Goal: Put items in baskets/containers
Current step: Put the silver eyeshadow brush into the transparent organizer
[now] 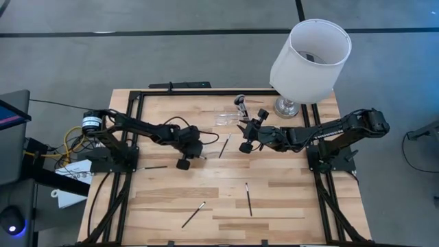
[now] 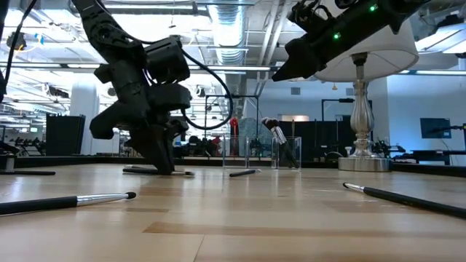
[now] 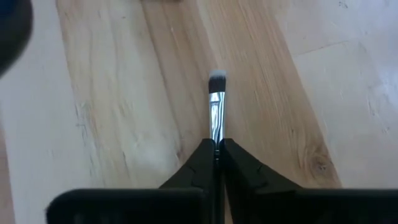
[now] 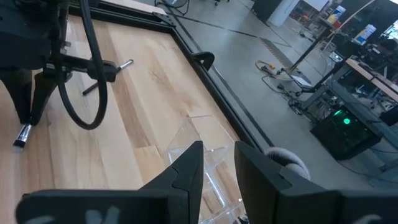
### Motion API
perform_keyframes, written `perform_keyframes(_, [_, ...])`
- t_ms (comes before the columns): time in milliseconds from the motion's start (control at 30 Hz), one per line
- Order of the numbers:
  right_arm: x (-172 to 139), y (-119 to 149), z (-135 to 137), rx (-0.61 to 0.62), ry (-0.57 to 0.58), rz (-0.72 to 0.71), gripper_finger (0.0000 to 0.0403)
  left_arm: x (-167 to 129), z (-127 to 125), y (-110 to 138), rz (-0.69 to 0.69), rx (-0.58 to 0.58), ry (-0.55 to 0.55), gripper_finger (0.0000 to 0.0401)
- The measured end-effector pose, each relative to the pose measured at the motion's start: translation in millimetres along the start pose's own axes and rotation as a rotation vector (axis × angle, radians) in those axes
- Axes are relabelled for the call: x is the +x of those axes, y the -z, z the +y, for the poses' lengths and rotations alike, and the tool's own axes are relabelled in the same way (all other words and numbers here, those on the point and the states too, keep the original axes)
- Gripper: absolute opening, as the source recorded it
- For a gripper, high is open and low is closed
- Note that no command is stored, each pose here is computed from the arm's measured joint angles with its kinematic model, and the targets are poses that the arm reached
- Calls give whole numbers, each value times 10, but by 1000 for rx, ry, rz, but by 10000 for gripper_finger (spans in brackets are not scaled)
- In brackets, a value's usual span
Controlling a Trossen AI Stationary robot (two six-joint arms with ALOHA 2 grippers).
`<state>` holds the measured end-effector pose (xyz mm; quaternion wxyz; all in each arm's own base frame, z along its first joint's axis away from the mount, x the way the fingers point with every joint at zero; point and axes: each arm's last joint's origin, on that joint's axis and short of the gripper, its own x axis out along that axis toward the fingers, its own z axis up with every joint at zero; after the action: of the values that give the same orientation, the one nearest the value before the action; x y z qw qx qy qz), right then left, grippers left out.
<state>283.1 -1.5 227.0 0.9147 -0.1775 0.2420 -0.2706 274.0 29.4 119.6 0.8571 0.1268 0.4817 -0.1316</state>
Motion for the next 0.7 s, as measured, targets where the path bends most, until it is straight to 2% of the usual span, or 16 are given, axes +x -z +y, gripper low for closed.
perform_keyframes(67, [0,0,0,0,0,0,81,-75,-7,-11,-8,3,-15,16])
perform_keyframes(267, [0,3,-1,-2,4,3,81,-390,32,-197,-188,33,-88,20])
perform_keyframes(533, [0,3,-1,-2,5,4,81,-727,110,-487,-517,76,-231,19])
perform_keyframes(700, [-1,8,1,-5,4,8,81,-842,208,-549,-676,93,-199,20])
